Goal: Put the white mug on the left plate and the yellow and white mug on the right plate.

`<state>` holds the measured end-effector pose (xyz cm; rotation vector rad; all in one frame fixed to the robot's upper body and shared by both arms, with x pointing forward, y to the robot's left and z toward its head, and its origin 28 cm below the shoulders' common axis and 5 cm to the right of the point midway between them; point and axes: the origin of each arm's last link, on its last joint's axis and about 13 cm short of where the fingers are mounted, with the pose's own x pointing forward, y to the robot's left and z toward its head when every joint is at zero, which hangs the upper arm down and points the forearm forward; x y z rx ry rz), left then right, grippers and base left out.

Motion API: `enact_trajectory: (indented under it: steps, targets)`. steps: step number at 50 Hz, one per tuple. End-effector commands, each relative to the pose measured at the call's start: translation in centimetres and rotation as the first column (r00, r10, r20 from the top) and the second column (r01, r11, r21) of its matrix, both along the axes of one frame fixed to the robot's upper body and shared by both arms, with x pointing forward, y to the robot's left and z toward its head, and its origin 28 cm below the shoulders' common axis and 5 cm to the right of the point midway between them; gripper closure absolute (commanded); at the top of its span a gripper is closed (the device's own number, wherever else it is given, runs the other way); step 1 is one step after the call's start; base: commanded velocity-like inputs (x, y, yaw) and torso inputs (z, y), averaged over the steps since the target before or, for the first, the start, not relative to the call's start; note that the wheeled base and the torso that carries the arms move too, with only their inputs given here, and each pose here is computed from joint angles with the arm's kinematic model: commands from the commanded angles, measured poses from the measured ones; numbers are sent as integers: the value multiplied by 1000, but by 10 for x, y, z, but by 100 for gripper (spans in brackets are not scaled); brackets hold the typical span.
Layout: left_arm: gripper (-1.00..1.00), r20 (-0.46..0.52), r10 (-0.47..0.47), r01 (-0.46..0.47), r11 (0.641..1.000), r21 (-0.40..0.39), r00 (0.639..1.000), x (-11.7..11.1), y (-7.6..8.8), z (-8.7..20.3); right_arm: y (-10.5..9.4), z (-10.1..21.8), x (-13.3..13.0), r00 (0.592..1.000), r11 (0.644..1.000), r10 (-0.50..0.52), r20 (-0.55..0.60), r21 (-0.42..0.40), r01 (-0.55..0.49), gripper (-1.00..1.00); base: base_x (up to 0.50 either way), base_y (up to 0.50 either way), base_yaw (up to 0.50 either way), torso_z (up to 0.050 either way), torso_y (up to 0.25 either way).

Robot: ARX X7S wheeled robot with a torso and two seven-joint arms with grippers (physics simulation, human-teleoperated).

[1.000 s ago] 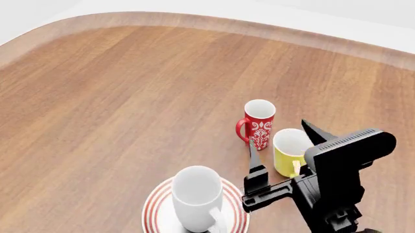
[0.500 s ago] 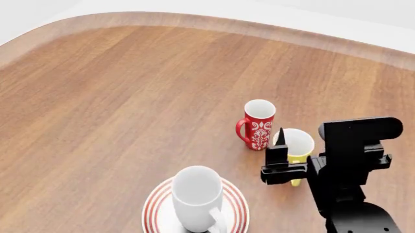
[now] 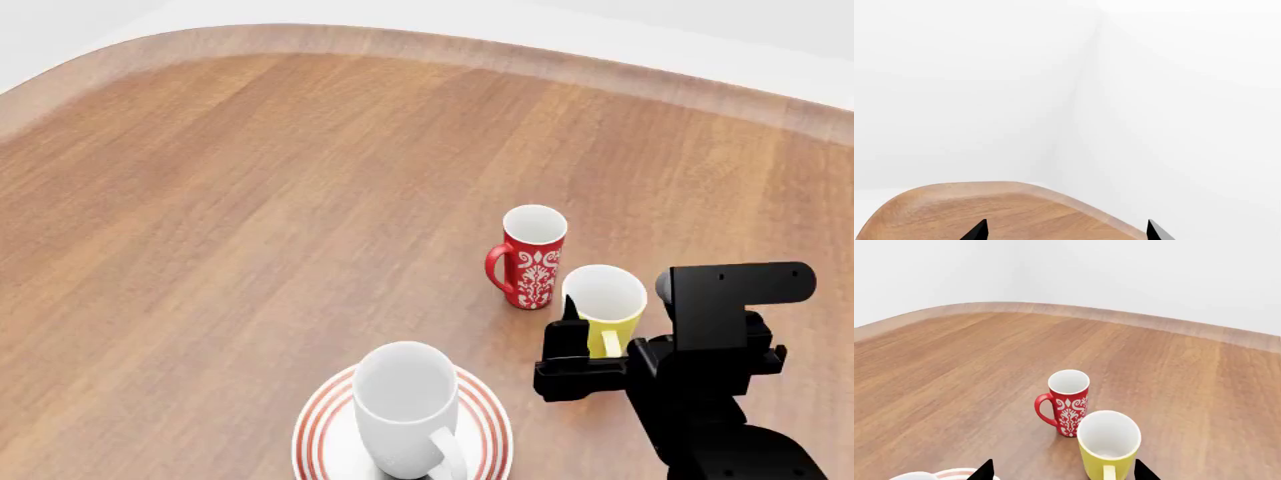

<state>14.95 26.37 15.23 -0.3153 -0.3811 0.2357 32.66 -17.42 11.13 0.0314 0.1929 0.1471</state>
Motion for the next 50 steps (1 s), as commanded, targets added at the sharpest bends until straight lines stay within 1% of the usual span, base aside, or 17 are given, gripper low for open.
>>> enact_trajectory:
  steps: [1, 3, 4, 7, 9, 10, 18, 21, 23, 25, 27, 37, 40, 44, 46, 47, 50]
  targets:
    - [-100, 0, 0, 0, 1000, 0, 1000, 0, 0, 0, -1, -1, 0, 1000, 1000, 8, -11, 12, -8, -100, 0, 0, 0, 0, 0]
    - [-100, 9, -6, 6, 1000, 16, 1000, 0, 0, 0, -2, 1, 14, 1000, 1000, -20, -18, 2, 20, -100, 0, 0, 0, 0, 0]
    - [-100, 13, -5, 5, 1000, 20, 1000, 1, 1, 1, -2, 5, 24, 1000, 1000, -6, -12, 11, 6, -100, 0, 0, 0, 0, 0]
    - [-100, 15, -1, 1, 1000, 22, 1000, 4, 3, 0, -4, 8, 42, 1000, 1000, -2, -6, 6, 2, -100, 0, 0, 0, 0, 0]
    - [-100, 16, -3, 2, 999, 36, 1000, 4, 3, -1, -5, 11, 50, 1000, 1000, 0, -9, 18, 0, -100, 0, 0, 0, 0, 0]
    - [-100, 17, -4, 4, 999, 39, 1000, 4, 3, -1, -8, 11, 57, 1000, 1000, -3, -12, 23, 4, -100, 0, 0, 0, 0, 0]
    - [-100, 19, -1, 0, 999, 38, 1000, 4, 5, -1, -9, 12, 75, 999, 1000, -11, -50, 16, 12, -100, 0, 0, 0, 0, 0]
    - [-100, 23, -3, 2, 999, 46, 1000, 4, 5, -1, -9, 11, 77, 997, 1000, -16, -72, 7, 16, -100, 0, 0, 0, 0, 0]
    - [-100, 20, -59, 58, 997, 45, 998, 2, 3, -1, -10, 13, 77, 997, 1000, -15, -77, 7, 16, -100, 0, 0, 0, 0, -45]
    - [-100, 31, -48, 46, 997, 59, 998, 1, 2, -1, -9, 13, 77, 997, 1000, -12, -80, 13, 13, -100, 0, 0, 0, 0, -250]
    - [-100, 27, -51, 50, 998, 39, 998, 1, 2, 0, -9, 12, 77, 996, 1000, -14, -86, 11, 15, -100, 0, 0, 0, 2, -189]
    - [-100, 19, -7, 6, 1000, 26, 1000, 2, 2, -1, -15, 10, 75, 996, 999, -51, -75, 9, 52, -100, 0, 0, 0, 0, 0]
    - [-100, 21, -7, 7, 999, 35, 1000, 2, 2, -1, -17, 9, 74, 995, 998, -63, -74, 12, 65, -100, 0, 0, 0, 0, 0]
    - [-100, 37, -3, 0, 996, 90, 999, 1, 0, -2, -17, 6, 73, 995, 997, -69, -76, 18, 71, -100, 0, 0, 0, 0, -84]
    - [-100, 33, -9, 7, 997, 71, 999, 2, 0, -2, -16, 4, 73, 995, 998, -64, -83, 15, 66, -100, 0, 0, 0, 0, -250]
    - [-100, 29, -13, 11, 997, 74, 999, 2, 0, -2, -16, 4, 72, 995, 998, -62, -83, 17, 63, -100, 0, 0, 0, 0, -205]
    - [-100, 26, -11, 9, 998, 66, 1000, 2, 1, -2, -15, 4, 73, 995, 998, -59, -85, 16, 60, -100, 0, 0, 0, 0, 0]
